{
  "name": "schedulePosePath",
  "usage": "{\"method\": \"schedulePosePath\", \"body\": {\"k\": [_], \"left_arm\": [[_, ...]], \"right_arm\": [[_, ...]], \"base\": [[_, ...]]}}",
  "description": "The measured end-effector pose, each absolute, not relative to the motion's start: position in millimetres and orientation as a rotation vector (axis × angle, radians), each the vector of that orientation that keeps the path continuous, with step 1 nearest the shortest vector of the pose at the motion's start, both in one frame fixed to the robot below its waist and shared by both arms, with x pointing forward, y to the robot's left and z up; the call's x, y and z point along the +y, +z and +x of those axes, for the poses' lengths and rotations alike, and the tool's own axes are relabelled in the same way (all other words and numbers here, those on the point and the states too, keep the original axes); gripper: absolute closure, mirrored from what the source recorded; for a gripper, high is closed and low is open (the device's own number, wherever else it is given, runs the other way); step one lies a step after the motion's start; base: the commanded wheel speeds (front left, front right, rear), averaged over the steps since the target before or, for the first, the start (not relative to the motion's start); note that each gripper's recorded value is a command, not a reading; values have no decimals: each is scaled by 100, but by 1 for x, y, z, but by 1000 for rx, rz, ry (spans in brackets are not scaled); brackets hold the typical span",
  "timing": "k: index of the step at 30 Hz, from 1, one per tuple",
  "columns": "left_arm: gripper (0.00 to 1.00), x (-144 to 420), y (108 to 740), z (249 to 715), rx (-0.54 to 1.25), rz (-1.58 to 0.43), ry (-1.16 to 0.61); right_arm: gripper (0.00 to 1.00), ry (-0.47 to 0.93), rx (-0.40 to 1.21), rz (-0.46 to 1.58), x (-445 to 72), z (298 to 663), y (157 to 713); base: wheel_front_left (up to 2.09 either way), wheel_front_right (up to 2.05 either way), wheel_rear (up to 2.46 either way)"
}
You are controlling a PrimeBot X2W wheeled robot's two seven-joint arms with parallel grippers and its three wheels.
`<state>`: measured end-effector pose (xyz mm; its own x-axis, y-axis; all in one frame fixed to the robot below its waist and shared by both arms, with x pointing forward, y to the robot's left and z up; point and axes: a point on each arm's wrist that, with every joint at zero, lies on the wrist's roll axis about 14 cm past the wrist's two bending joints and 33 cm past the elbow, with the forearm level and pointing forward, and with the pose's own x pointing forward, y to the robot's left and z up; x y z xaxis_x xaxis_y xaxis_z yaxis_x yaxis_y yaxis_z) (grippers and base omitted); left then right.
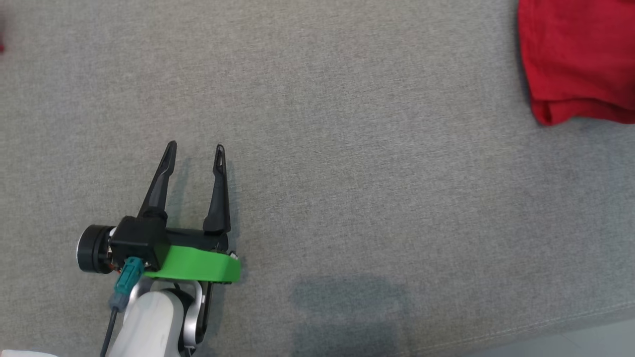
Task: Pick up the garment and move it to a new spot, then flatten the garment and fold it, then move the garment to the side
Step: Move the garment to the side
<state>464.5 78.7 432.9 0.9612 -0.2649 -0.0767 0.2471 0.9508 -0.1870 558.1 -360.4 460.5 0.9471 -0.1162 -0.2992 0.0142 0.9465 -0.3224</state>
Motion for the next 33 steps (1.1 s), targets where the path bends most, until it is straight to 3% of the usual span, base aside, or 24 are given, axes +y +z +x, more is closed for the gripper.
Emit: {"method": "schedulePosePath", "body": {"k": [4,5,6,7,8,15,24,33], "left_arm": [[0,84,424,463,122,-172,-247],[0,85,423,463,126,-170,-244],[0,87,421,464,129,-168,-241],[0,89,420,464,132,-166,-234],[0,91,418,464,135,-163,-231],[0,96,415,464,143,-157,-216],[0,96,433,464,100,-173,-202],[0,107,453,453,61,-206,-163]], "right_arm": [[100,-65,333,-385,-367,571,456],[96,-65,337,-396,-368,573,454],[75,-67,339,-402,-368,575,452],[67,-77,340,-398,-370,578,450],[1,-84,338,-395,-371,580,450],[0,-70,278,-346,-353,591,452],[0,51,140,-285,-294,585,479],[0,154,15,-174,-232,556,512]], "base": [[0,0,0],[0,0,0],[0,0,0],[0,0,0],[0,0,0],[0,0,0],[0,0,0],[0,0,0]]}}
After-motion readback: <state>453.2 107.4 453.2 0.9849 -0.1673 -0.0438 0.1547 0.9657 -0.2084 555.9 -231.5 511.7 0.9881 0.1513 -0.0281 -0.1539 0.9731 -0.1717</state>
